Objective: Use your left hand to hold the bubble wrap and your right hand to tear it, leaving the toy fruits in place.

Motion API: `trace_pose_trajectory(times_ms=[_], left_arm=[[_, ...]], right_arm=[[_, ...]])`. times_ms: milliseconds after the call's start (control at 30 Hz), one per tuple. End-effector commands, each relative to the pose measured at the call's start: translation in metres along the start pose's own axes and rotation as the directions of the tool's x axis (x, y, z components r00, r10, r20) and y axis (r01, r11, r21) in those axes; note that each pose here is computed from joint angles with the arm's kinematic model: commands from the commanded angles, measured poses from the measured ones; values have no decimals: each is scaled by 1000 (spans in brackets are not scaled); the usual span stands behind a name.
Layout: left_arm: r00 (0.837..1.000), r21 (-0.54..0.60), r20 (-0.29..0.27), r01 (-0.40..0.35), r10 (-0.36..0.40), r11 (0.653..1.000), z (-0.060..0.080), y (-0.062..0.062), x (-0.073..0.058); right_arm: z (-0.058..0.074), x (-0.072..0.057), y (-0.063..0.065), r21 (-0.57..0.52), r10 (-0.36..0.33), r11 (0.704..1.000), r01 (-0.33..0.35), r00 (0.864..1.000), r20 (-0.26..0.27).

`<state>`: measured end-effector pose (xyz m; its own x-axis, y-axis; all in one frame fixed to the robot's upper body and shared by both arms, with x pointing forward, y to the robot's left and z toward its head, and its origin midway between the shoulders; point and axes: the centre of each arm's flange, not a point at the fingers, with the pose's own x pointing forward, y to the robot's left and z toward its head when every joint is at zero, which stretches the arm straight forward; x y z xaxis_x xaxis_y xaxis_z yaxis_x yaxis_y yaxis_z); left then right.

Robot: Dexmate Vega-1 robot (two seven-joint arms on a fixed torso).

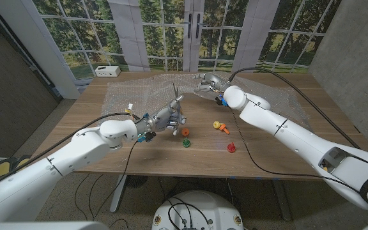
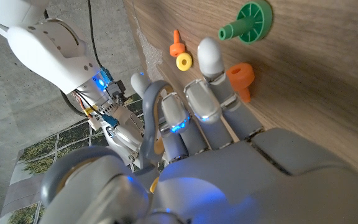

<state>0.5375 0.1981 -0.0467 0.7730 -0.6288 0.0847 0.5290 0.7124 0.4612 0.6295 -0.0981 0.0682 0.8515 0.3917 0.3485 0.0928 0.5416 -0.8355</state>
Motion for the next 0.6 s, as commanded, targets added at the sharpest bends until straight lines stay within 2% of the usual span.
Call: trace_pose_trajectory(times_ms=[33, 333, 600], left_arm=[[1000, 14, -4, 28, -28, 999, 2, -2, 3], [999, 14, -8, 52, -52, 999, 1, -7, 5], [995, 11, -15, 104, -104, 995, -2, -13, 13]], right_arm=[[1, 0, -1, 6, -5, 1000, 5, 1000, -1], [3, 0, 0, 4, -5, 1000, 5, 1000, 5], [4, 0, -1, 8, -5, 1000, 4, 1000, 11]])
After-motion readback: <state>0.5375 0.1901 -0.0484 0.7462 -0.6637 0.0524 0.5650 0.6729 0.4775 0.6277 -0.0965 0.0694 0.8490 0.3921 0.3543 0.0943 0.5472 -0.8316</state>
